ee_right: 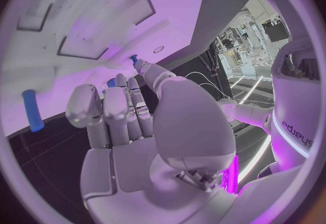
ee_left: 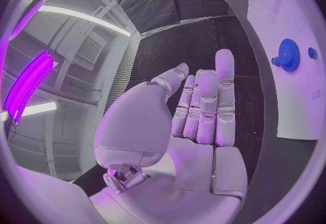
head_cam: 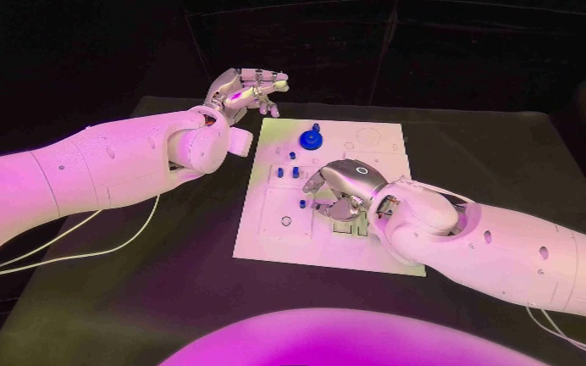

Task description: Assemble the parts on the task board

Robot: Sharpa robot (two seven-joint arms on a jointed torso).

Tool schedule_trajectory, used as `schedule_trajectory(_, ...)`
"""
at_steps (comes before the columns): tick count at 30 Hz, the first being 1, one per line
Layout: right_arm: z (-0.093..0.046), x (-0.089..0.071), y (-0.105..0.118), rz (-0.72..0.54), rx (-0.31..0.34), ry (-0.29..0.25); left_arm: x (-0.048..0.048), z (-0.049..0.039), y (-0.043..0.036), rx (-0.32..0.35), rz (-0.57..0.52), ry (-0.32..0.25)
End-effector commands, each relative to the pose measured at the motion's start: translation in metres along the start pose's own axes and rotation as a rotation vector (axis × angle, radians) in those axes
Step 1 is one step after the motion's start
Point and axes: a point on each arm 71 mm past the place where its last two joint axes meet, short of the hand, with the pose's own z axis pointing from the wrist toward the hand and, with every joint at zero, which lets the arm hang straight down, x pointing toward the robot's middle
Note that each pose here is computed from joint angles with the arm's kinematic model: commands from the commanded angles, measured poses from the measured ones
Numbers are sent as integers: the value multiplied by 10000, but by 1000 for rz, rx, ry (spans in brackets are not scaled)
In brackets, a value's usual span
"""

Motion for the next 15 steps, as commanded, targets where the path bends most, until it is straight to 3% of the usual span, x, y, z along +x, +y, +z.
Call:
schedule_trajectory(1, -52, -187, -71, 41, 48, -57, 13, 7, -9, 2, -10, 13)
schedule_trajectory(7, -167, -506, -365, 19, 186, -33, 15, 6, -8, 1, -11, 15)
schedule_trajectory(15, -323, -705, -628, -31, 253, -20, 16, 4, -5, 0, -11, 16)
